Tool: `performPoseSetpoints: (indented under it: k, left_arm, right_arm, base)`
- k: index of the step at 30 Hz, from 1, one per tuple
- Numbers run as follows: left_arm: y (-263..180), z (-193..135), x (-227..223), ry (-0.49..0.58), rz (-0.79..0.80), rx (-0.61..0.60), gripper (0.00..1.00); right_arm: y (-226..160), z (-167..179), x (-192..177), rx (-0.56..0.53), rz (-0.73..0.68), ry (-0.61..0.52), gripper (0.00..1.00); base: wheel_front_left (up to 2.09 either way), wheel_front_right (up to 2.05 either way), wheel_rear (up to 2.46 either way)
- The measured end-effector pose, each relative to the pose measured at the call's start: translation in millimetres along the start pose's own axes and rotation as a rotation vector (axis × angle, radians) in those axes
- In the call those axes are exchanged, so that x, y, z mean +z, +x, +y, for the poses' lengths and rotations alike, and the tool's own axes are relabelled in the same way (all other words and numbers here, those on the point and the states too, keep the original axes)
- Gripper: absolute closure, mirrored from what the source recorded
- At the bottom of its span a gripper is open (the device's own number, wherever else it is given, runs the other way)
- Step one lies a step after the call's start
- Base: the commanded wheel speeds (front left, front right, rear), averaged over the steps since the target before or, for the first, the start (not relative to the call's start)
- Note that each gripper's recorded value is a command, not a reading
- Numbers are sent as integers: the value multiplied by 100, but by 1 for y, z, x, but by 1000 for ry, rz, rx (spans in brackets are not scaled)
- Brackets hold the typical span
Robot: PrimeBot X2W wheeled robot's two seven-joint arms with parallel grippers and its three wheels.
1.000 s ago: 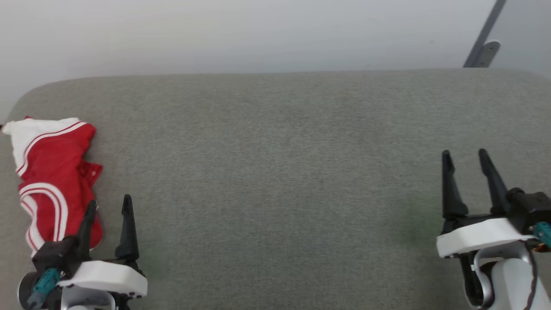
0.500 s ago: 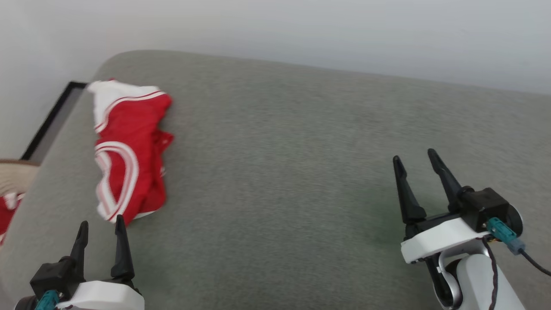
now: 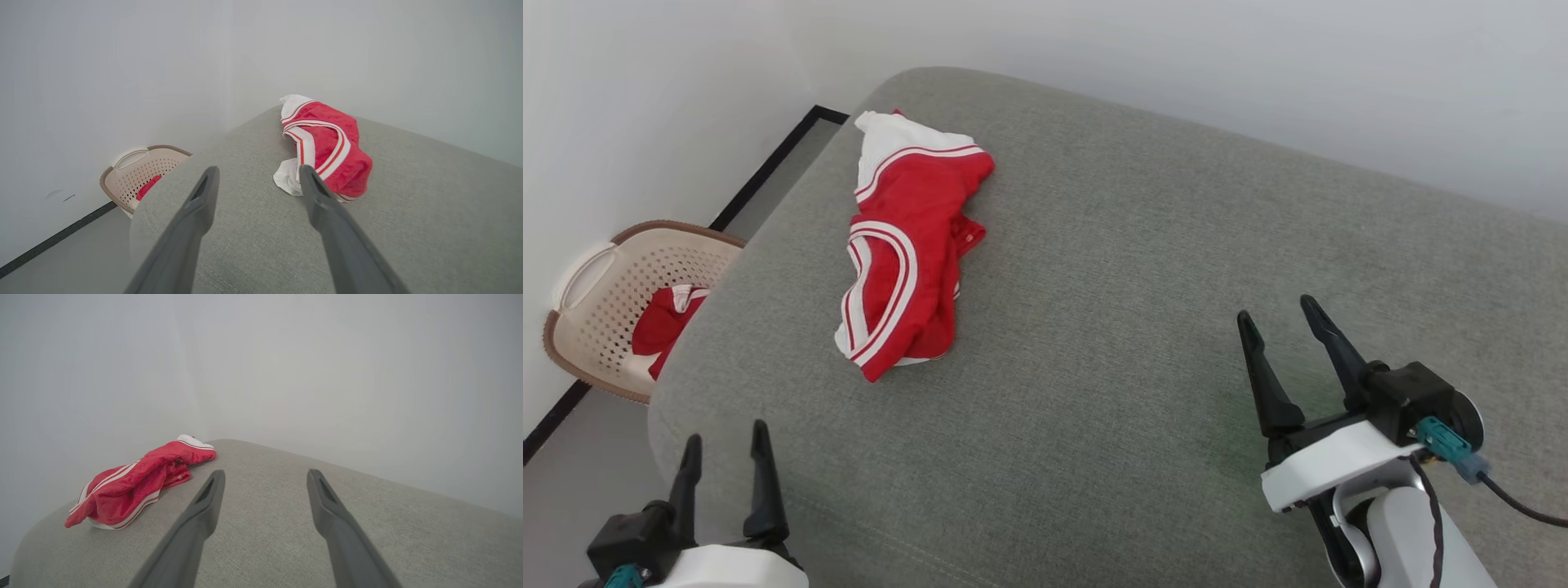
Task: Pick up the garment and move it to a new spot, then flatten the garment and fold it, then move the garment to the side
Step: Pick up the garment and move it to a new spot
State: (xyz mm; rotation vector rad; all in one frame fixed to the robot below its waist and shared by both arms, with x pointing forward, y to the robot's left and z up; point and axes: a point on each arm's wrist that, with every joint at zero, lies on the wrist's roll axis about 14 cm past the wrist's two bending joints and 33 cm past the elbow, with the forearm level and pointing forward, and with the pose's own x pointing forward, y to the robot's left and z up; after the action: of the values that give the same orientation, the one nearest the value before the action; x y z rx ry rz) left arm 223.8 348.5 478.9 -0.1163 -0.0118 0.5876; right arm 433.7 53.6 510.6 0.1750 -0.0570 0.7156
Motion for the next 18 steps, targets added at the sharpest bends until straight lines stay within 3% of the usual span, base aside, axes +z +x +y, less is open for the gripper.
performPoseSetpoints:
  k: [5,12,15,18]
  left_arm:
    - [12,-14,3,-16,-11,-40,0]
    - [73,-80,41,50,-115,-263,0]
    - [98,-109,39,75,-91,-378,0]
    - [129,-117,33,56,-24,-408,0]
  right_arm:
    - [-3,-10,3,-26,-7,-2,0]
    - [-24,-44,2,-126,-3,-9,0]
    - [-35,-60,2,-180,-2,-9,0]
    - [-49,-77,3,-237,-2,-10,0]
  base:
    - [0,0,0]
    - [0,0,0]
    - [0,0,0]
    - [0,0,0]
